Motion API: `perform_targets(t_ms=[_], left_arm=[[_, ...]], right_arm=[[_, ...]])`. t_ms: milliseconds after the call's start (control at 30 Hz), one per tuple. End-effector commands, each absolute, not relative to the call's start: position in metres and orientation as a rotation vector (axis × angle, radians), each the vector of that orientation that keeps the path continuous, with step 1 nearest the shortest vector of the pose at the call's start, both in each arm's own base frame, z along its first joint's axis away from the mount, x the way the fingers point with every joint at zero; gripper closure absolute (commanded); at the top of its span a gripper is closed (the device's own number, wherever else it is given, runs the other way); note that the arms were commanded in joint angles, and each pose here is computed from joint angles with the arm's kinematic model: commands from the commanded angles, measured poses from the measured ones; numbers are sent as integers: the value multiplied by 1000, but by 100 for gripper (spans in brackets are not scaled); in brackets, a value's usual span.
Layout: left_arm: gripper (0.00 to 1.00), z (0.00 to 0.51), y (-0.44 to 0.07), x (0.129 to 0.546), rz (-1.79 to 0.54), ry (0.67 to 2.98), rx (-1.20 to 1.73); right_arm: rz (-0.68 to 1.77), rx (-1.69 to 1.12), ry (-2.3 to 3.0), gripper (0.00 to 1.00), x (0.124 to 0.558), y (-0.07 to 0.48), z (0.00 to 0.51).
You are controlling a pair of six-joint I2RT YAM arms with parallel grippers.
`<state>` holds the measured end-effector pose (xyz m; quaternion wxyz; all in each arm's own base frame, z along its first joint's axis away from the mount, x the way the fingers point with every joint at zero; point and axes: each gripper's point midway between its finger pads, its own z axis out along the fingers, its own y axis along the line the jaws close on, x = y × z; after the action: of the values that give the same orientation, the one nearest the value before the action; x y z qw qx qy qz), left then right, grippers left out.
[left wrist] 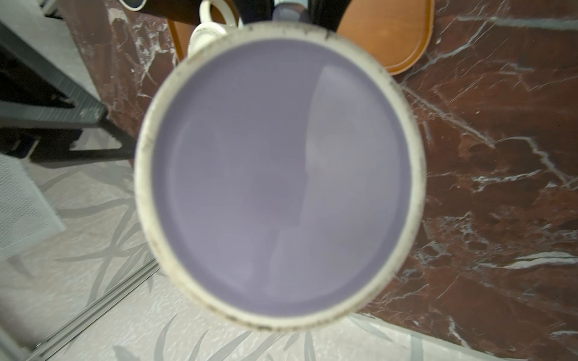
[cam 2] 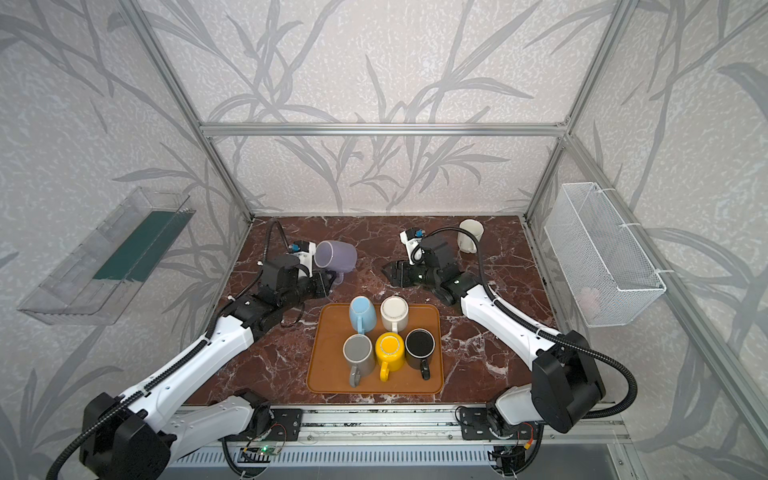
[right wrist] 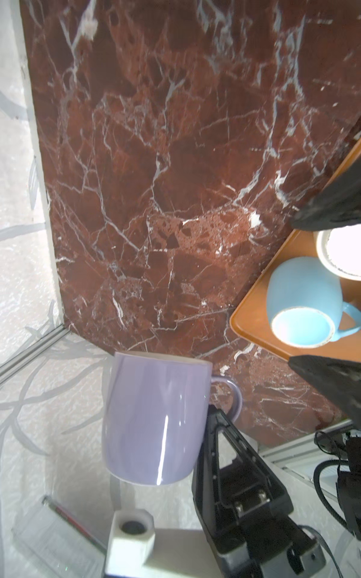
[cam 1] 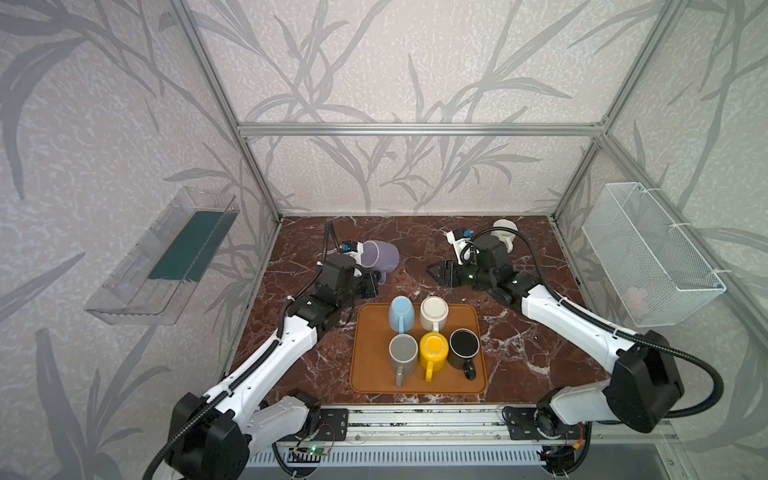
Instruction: Turn the mug right side up
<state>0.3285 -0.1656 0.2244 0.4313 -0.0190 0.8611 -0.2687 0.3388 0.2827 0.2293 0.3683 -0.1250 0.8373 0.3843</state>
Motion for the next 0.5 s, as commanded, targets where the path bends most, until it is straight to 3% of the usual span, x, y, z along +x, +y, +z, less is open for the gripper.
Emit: perform_targets(t_ms=[0, 467], left_arm=[[100, 301, -182, 342, -860, 1888, -22], [100, 335, -210, 322, -1178, 1677, 102]], right_arm=[[1133, -299, 2022, 38, 335, 294, 261], [1559, -367, 1746, 39, 316, 335, 301]])
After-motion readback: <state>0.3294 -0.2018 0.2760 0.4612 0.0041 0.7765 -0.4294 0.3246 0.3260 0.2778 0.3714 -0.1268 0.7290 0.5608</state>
